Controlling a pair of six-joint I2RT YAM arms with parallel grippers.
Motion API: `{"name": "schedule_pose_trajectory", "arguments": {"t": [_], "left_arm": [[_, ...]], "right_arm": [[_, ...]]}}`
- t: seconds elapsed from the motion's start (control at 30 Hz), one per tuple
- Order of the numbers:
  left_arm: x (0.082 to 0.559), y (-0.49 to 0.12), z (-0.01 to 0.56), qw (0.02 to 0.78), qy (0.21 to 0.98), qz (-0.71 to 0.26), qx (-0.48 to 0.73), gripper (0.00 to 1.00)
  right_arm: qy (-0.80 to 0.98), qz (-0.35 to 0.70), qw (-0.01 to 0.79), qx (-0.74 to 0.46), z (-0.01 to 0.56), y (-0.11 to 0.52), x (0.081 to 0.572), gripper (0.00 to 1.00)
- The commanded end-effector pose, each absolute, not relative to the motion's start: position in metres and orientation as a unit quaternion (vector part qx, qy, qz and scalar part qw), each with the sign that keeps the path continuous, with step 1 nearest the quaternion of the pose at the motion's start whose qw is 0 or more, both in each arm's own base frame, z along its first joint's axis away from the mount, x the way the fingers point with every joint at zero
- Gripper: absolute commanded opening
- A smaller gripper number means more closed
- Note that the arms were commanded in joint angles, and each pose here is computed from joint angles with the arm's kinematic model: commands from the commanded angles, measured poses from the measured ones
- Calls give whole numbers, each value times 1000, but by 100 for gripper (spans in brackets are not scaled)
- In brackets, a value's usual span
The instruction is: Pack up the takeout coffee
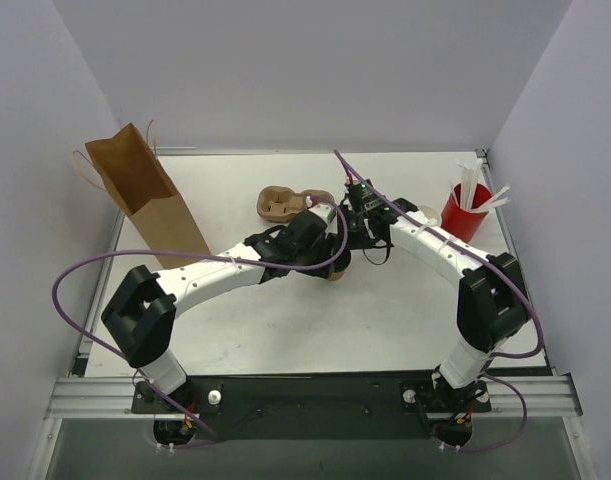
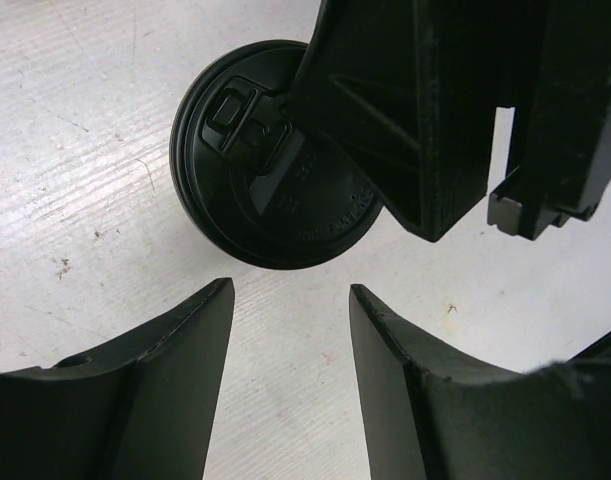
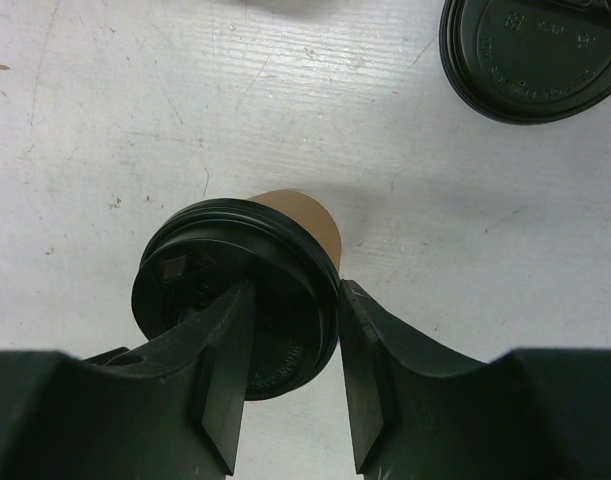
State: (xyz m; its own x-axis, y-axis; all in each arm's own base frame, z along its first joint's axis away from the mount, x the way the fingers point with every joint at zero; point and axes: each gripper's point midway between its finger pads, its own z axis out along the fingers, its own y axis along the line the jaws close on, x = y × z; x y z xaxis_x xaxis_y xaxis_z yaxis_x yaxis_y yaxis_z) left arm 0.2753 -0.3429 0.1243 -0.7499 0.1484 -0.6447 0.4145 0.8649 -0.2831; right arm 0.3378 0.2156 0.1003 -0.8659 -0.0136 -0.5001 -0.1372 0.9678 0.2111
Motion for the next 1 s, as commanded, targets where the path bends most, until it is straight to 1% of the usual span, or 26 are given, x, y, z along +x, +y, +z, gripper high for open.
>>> {"name": "schedule_pose_trajectory", "arguments": {"t": [0.0,0.37,0.67,0.97], "left_arm": [[289,-350,138,346,902,-214,143,59],[290,-349,130,353,900,-214,142,56],[295,-340,111,355,908,-181,133,55],[294,-329,95,350,916,-156,123,54]], "right_arm": [[959,121,254,-37,103,217,339,34],[961,120,249,-27,104,216,327,32],[959,123,252,-32,115,226,320,31],[961,119,247,-26,114,225,313,30]]}}
